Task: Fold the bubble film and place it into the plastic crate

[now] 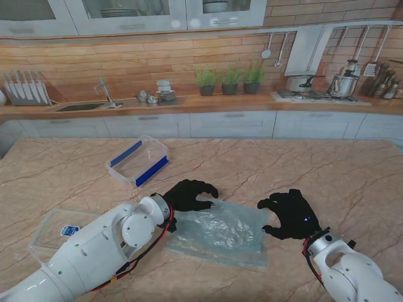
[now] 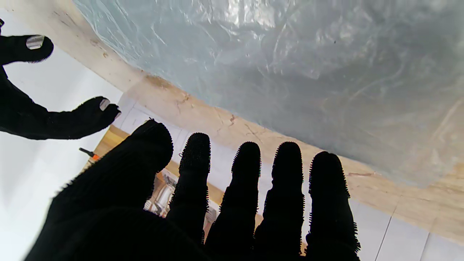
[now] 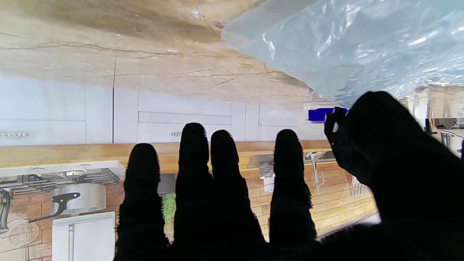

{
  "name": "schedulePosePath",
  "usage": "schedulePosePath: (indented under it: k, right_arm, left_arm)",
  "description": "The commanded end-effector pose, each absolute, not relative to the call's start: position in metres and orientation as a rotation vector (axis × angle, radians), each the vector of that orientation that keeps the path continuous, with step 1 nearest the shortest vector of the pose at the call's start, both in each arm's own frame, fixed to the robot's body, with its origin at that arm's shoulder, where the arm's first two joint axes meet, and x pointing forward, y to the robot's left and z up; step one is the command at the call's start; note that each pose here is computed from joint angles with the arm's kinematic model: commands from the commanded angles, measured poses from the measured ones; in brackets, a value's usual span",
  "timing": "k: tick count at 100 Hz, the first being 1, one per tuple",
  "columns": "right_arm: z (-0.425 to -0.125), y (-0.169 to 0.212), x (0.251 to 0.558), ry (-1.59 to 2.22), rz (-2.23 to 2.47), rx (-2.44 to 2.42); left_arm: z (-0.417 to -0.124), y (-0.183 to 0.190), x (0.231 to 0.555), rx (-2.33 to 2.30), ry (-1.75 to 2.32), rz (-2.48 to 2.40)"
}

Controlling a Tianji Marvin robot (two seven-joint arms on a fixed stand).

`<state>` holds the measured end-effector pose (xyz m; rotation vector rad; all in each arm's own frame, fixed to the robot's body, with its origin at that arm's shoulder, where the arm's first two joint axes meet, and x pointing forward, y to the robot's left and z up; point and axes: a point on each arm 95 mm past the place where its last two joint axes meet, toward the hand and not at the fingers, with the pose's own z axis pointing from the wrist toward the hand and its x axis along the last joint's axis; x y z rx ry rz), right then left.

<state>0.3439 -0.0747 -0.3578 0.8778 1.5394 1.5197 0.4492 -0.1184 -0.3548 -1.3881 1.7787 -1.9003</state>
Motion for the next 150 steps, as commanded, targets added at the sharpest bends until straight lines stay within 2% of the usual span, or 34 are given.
schedulePosePath:
  k: [1, 58, 108, 150]
  right_arm:
    - [-0.357, -0.072, 0.345, 1.530, 1.525, 0.884]
    - [-0.360, -0.064, 0.361, 1.422, 1.496, 0.936]
    - [-0.372, -0.052, 0.376, 1.414, 1.312, 1.128]
    - [-0.377, -0.040, 0.374, 1.544, 1.145, 1.141]
  left_arm:
    - [-0.362, -0.121, 0.445, -1.370, 1.803, -1.873]
    - [-0.386, -0.131, 0.439, -1.122, 1.879, -1.703]
    - [-0.373, -0.140, 0.428, -1.081, 1.875, -1.722]
    - [-0.377, -0.140, 0.420, -1.155, 1.968, -1.700]
